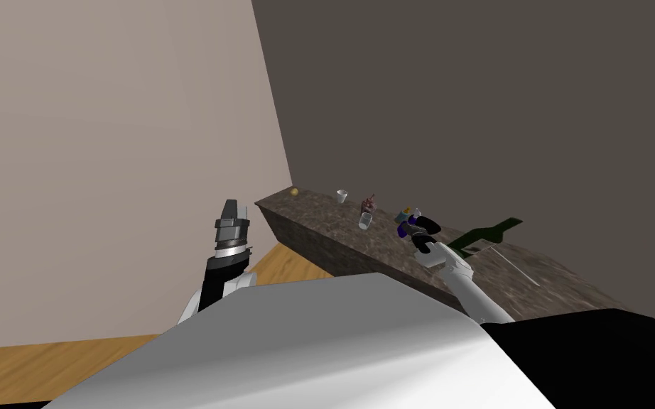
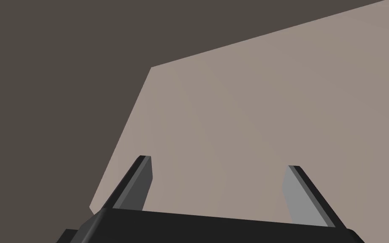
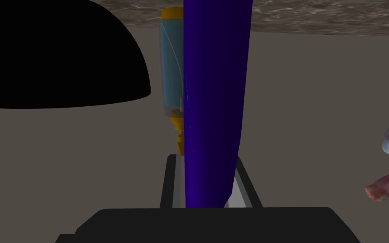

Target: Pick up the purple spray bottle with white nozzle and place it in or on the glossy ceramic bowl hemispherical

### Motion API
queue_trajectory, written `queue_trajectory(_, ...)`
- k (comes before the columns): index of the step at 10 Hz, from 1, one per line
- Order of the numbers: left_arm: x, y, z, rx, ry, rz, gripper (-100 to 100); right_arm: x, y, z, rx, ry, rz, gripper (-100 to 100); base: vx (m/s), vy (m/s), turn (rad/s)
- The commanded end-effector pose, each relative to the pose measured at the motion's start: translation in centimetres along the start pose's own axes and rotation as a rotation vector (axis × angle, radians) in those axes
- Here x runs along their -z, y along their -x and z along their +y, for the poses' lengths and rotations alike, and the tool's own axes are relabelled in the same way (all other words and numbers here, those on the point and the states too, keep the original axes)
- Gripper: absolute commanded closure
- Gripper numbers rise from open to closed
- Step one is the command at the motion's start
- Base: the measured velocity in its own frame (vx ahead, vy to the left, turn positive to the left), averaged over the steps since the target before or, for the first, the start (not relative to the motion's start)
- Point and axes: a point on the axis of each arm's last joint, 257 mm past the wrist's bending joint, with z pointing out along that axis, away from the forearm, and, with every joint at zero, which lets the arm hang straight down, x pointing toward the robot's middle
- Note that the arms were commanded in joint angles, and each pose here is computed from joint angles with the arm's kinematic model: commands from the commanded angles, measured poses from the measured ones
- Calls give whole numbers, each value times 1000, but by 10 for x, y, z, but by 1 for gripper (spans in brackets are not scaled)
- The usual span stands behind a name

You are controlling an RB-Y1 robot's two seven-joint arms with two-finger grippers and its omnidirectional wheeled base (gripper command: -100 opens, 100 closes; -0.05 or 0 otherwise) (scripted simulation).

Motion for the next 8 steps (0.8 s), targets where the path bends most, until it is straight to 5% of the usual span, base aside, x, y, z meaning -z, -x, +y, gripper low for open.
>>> queue_trajectory(1, 0, 0, 0, 0, 0, 0, 0, 0, 0, 0, 0, 0, 0, 100, 0, 0, 0)
queue_trajectory(2, 0, 0, 0, 0, 0, 0, 0, 0, 0, 0, 0, 0, 0, 100, 0, 0, 0)
queue_trajectory(3, 0, 0, 0, 0, 0, 0, 0, 0, 0, 0, 1, 0, 0, 0, 0, 0, 0)
queue_trajectory(4, 0, 0, 0, 0, 0, 0, 0, 2, 0, 5, 4, 19, -1, 100, 41, 33, -183)
queue_trajectory(6, 0, 0, 0, 0, 0, 0, 0, 4, 1, 8, 7, 29, -2, 100, 43, 57, -190)
queue_trajectory(7, 0, 0, 0, 0, 0, 0, 0, 5, 0, 8, 7, 31, -2, 0, 1, 7, 8)
queue_trajectory(8, 0, 0, 0, 0, 0, 0, 0, 6, 0, 6, 14, 32, 2, 100, -100, 8, 96)
